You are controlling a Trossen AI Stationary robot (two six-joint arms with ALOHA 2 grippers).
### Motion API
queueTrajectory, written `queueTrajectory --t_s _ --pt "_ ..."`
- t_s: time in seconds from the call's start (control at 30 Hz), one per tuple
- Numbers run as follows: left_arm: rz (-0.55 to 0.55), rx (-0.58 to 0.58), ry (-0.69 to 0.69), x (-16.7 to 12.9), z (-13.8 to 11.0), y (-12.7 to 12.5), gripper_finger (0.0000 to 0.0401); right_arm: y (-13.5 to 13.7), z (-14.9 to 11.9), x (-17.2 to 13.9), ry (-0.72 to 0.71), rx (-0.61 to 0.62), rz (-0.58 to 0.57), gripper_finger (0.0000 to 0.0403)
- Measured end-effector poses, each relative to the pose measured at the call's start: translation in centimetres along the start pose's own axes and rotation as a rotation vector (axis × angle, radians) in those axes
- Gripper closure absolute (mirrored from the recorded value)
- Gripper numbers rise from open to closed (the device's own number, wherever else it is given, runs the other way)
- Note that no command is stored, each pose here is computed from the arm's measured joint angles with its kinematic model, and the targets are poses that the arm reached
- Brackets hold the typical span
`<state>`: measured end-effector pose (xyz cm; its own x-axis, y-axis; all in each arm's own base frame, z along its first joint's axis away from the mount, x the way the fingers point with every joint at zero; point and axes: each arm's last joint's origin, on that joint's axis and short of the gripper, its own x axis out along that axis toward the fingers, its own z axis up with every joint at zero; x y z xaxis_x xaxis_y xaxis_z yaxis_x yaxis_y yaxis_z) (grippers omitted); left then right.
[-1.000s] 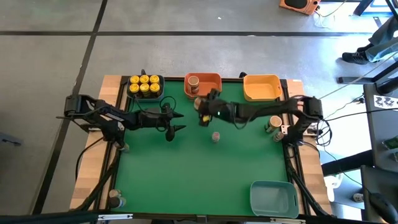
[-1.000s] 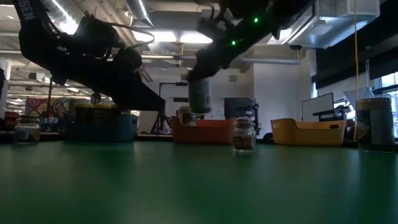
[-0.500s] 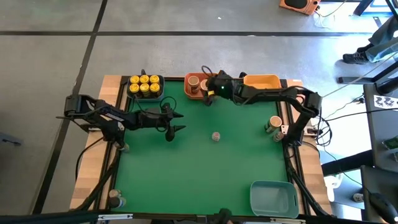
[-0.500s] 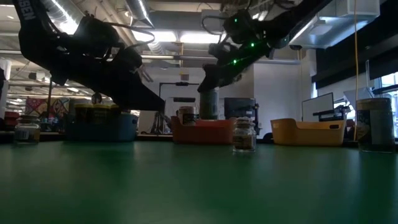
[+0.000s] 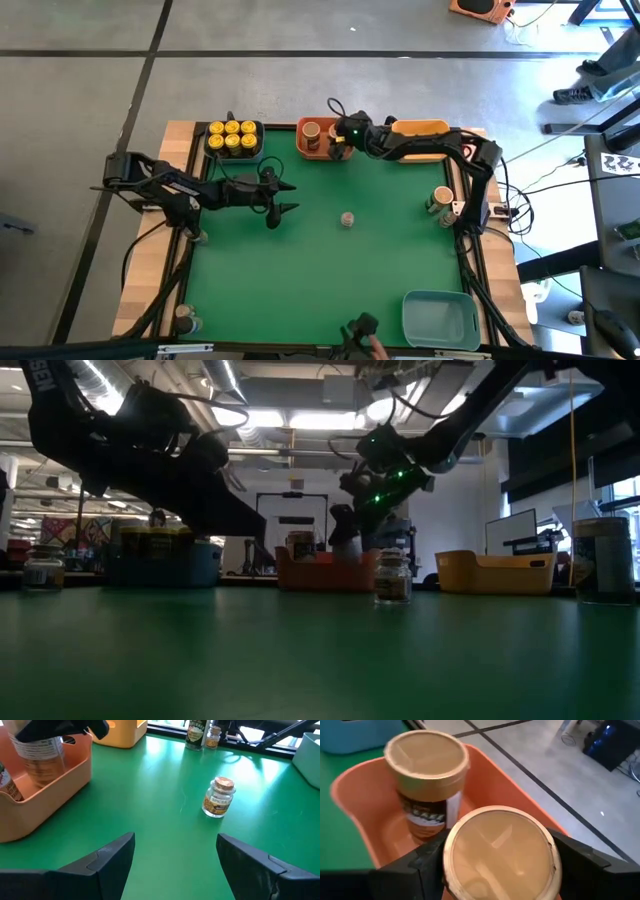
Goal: Sort spices by type
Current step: Put the gold seasoning bottle into the orange bin
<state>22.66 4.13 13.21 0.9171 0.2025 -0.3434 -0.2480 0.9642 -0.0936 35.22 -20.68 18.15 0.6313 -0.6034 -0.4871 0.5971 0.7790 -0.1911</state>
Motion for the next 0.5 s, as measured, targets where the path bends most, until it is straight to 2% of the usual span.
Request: queueTrajectory --t_s 0.27,0.5 --pt "-0.005 0.012 -0.007 0.0 0.06 -0.12 0.0123 -0.51 -0.08 0.12 0.004 0.024 -0.05 0.0122" --pt "-0.014 0.014 0.001 -0.02 -0.04 -0.4 0.0122 -0.68 -0.12 0.13 0.01 0.026 -0.049 0.0083"
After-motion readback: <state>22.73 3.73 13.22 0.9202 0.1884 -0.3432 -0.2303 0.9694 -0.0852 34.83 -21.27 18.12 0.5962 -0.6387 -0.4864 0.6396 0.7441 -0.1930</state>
